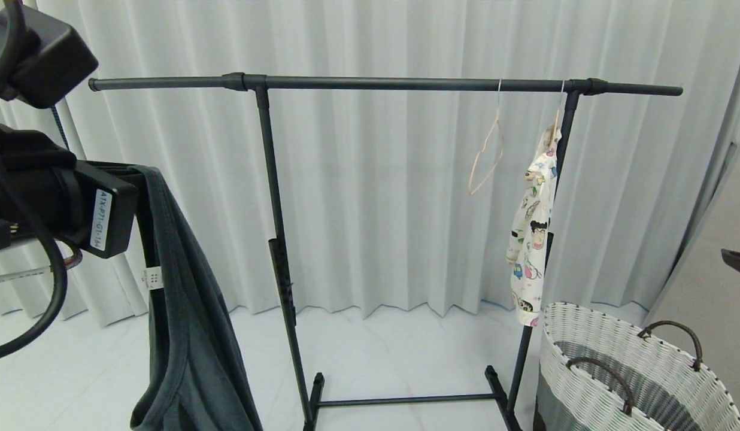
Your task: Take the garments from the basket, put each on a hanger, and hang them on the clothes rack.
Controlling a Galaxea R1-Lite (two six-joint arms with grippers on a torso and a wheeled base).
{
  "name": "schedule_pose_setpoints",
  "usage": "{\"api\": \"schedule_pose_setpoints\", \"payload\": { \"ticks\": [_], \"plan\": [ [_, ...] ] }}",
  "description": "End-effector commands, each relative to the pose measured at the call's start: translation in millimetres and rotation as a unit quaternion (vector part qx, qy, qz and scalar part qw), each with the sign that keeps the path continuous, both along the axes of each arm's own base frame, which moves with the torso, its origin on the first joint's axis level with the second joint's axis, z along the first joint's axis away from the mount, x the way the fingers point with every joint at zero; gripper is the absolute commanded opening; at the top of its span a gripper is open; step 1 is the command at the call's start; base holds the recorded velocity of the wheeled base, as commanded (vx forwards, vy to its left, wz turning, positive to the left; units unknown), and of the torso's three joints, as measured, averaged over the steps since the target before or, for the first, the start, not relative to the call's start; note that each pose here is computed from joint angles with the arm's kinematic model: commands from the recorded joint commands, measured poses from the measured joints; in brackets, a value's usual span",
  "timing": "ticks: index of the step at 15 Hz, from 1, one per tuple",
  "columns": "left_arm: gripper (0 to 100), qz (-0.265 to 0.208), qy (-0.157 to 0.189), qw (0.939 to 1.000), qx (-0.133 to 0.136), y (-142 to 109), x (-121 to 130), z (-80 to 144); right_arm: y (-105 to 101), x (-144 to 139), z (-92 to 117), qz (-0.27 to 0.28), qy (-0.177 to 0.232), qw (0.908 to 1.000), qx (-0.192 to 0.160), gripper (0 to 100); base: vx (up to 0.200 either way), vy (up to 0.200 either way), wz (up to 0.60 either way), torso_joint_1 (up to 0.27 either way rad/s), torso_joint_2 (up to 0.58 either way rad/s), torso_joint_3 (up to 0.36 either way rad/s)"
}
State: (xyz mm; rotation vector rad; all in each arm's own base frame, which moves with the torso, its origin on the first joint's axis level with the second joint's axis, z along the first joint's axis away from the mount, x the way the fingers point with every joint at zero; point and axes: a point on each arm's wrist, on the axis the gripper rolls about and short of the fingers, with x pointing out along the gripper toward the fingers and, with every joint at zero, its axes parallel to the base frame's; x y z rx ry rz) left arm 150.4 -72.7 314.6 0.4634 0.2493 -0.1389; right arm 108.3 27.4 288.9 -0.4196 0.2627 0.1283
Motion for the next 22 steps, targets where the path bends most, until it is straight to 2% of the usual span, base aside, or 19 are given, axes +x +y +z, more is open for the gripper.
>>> {"api": "schedule_pose_setpoints", "payload": {
  "ticks": [1, 4, 7, 20, 22],
  "plan": [
    [0, 0.0, -0.001, 1.0, 0.002, -0.3, 0.3, 1.0, 0.6, 1.9, -0.4, -0.001, 0.001, 1.0, 0.004, 100, 0.0, 0.0, 0.0, 0.193, -0.44, -0.246],
    [0, -0.001, -0.002, 1.0, 0.002, -1.1, 1.9, 1.8, 1.2, 3.6, -0.8, 0.0, 0.003, 1.0, 0.008, 100, 0.0, 0.0, 0.0, 0.098, -0.46, -0.233],
    [0, -0.001, -0.011, 0.9999, -0.003, -1.6, 2.7, 8.0, 1.4, 4.1, -1.0, -0.001, 0.004, 0.9999, 0.014, 100, 0.0, 0.0, 0.0, 0.354, -0.48, -0.245],
    [0, -0.012, -0.011, 0.9999, -0.002, -4.9, 0.6, 7.8, 2.8, 6.9, 2.2, 0.005, -0.013, 0.9997, 0.02, 100, 0.0, 0.0, 0.0, 0.271, -0.52, -0.262],
    [0, -0.018, -0.011, 0.9998, -0.002, -6.5, -0.3, 7.8, 3.0, 6.4, 2.8, 0.011, -0.014, 0.9996, 0.022, 100, 0.2, 0.0, 0.0, 0.149, -0.3, -0.149]
  ]
}}
